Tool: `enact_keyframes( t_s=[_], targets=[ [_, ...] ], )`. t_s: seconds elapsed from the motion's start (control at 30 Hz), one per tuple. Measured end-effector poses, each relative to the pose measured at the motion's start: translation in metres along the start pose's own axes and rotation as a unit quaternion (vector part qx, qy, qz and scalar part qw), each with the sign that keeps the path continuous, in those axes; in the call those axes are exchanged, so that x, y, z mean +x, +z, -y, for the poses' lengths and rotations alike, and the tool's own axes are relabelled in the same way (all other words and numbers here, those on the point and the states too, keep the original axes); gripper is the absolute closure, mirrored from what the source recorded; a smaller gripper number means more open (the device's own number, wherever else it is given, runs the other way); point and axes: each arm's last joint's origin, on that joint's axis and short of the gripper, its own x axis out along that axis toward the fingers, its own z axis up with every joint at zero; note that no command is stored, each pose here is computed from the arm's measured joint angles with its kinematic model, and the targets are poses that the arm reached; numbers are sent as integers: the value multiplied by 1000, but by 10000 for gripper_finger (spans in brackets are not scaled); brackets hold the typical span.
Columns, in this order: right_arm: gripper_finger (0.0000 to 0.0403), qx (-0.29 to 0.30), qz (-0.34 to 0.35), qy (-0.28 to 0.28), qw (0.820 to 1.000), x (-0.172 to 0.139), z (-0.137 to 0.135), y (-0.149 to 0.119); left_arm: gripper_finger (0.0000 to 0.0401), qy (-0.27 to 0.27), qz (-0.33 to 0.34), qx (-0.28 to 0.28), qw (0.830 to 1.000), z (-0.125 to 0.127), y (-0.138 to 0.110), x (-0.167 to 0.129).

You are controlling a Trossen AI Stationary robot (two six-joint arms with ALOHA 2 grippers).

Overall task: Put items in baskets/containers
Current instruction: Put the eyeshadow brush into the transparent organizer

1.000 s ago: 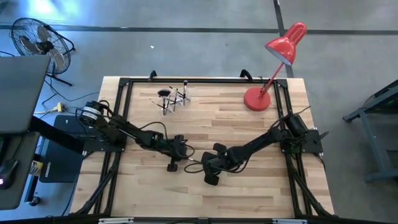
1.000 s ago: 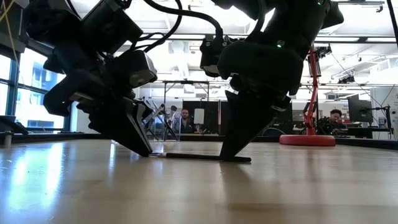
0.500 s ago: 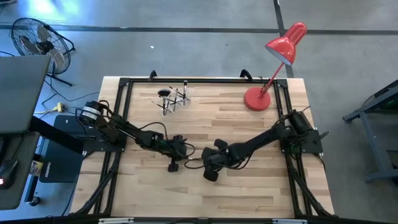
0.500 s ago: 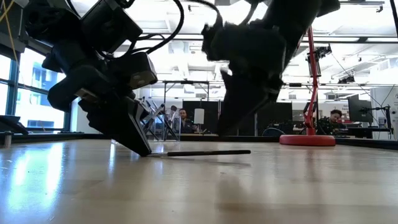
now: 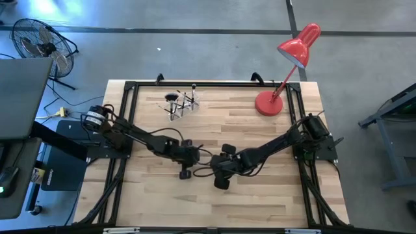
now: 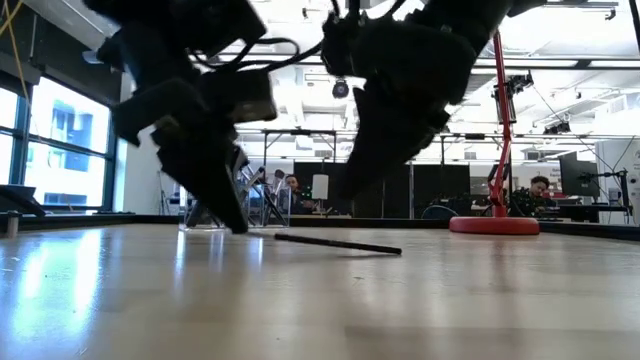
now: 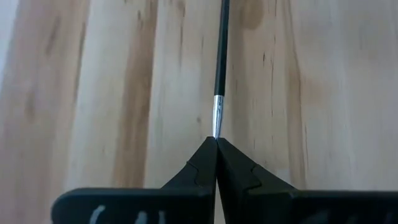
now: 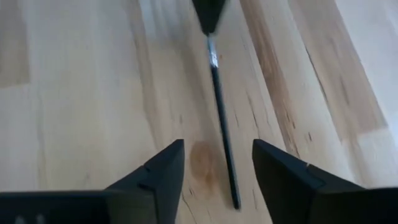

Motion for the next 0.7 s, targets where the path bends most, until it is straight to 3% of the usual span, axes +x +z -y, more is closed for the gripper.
enact_keyframes(
  t_s=[0.3, 0.5, 0.7],
  targets=[
    [174, -41, 30, -9, 999, -1, -2, 6, 401, -4, 6, -9, 1000, -10, 31, -11],
    [169, -63, 28, -45, 997, -2, 1, 4, 401, -38, 3, -16, 999, -9, 48, -20],
    [169, -90, 17, -44, 995, -1, 4, 4, 401, -39, 4, -15, 999, -5, 63, -30]
  ],
)
